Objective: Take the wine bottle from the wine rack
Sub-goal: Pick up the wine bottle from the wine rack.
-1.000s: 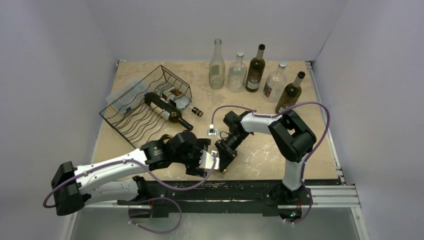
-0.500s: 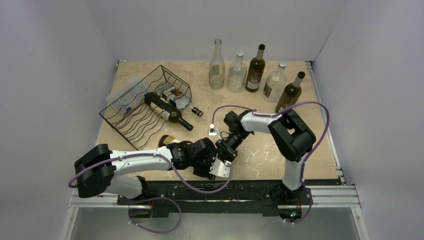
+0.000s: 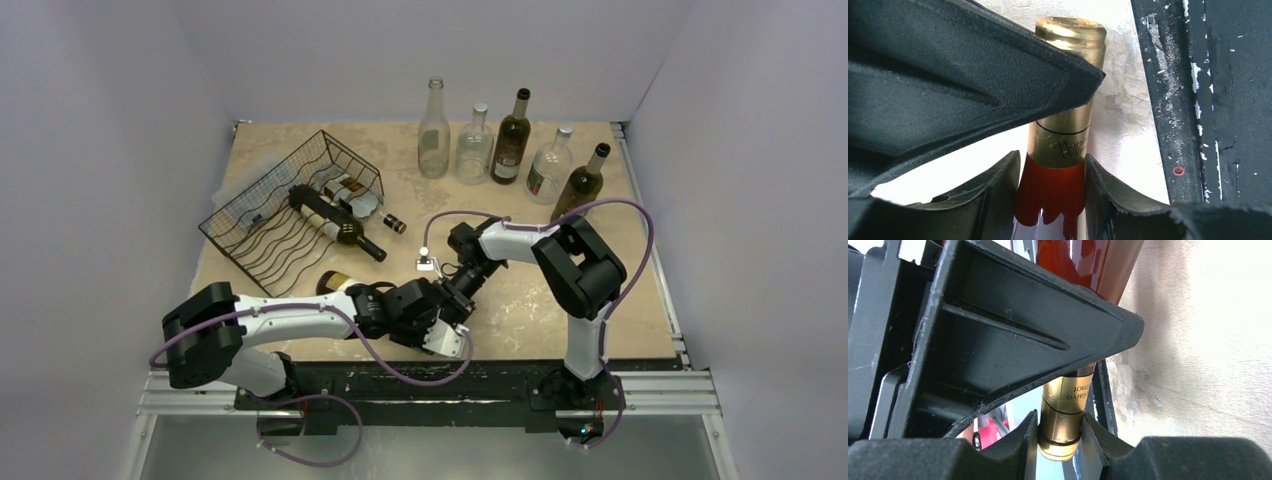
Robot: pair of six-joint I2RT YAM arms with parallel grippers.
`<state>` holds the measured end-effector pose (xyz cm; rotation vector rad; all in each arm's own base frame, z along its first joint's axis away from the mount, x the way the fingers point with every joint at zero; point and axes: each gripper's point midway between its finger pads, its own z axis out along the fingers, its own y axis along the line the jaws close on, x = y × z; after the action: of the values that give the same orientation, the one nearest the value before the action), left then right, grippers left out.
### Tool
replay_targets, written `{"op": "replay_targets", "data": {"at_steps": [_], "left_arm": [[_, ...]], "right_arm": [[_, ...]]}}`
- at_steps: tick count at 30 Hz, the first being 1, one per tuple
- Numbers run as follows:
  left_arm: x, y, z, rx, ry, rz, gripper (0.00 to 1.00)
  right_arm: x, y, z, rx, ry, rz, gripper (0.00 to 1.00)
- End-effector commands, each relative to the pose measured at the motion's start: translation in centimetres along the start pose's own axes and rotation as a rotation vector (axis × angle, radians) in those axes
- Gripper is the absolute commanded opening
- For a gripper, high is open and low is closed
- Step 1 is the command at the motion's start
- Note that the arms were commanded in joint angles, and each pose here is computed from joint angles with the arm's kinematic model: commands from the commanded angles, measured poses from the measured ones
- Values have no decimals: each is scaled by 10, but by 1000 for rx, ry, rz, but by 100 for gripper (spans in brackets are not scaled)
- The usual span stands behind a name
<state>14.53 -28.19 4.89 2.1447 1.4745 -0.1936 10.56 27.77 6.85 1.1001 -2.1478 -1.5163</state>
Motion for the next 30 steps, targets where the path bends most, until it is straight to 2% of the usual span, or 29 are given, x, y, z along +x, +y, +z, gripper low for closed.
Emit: {"op": "replay_targets", "data": {"at_steps": [1,5,11,18,23,30], "left_arm": [[-23,28,-19,-112,-72,-12,0],[-27,32,-28,-143,-105,-19,0],[-29,30,-38,-169,-146,-44,0],[-29,26,-45,-185,-188,-88,0],[-44,29,-59,-214,-284,-135,0],[-71,37,-86,-254,-444,-205,0]], "right_arm": [[-17,33,-6,-142,-56,-87,38],[-19,39,-12,-149,-65,-129,63],[-25,53,-36,-133,-138,-202,72],[-32,68,-74,-34,-251,-346,81],[-35,77,-104,121,-342,-517,87],[-44,91,-148,533,-415,-848,95]]}}
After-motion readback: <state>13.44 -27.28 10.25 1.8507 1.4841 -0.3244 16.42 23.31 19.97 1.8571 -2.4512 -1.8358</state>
